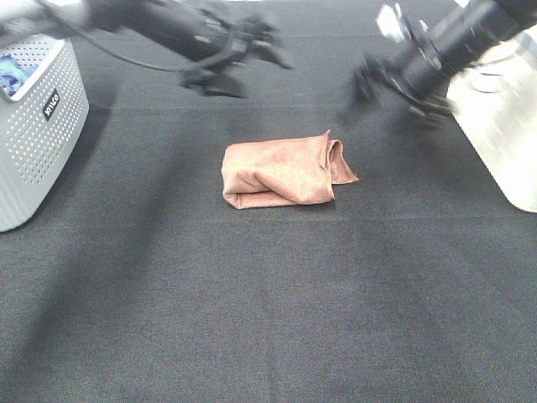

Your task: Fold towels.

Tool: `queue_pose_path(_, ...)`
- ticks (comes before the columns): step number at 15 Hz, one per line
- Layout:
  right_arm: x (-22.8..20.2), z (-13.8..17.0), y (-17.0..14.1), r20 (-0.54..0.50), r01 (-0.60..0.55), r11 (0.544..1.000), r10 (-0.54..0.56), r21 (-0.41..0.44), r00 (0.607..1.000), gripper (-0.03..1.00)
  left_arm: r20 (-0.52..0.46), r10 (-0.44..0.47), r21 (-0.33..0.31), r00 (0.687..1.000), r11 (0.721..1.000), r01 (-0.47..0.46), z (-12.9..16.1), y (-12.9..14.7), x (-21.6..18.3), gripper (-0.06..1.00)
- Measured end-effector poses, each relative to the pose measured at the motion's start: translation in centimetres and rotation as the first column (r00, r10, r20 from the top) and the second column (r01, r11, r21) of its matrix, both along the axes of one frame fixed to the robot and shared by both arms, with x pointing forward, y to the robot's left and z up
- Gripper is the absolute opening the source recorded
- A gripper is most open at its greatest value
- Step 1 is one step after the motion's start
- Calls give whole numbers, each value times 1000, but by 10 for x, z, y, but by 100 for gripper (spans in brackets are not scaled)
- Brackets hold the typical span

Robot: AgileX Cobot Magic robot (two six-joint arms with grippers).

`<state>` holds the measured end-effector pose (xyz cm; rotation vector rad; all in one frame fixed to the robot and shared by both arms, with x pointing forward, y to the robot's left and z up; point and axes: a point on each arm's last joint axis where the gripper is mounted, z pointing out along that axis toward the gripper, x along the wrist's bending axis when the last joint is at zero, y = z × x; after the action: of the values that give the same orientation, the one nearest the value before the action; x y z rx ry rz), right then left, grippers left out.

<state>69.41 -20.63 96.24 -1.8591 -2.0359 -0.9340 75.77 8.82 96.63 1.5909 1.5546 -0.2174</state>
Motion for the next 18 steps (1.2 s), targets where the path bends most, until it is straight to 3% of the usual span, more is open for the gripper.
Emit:
queue_pose_path(1,2,3,9,24,-8,995,6,98,1000,81,-11,-1,12,1000,1000,1,2,12,2,85)
queue_pose_path(3,4,-2,26,49,-48,975,39,218,998,80,-17,-5,36,1000,999,6,8,25,3,85)
queue_pose_path(7,11,-52,67,-5,-146,953,153,267,988,79,-22,-41,71,999,997,43,21,30,-3,85)
queue_pose_path(9,19,-73,54,-39,-117,958,132,263,990,79,-76,-91,107,993,989,98,17,31,-9,85)
queue_pose_path(11,21,-86,38,-58,-107,973,121,205,991,79,-104,-114,131,988,983,127,15,32,-12,85)
queue_pose_path(18,26,-83,19,-41,-81,992,85,93,996,78,-111,-120,139,986,981,135,14,32,-13,85)
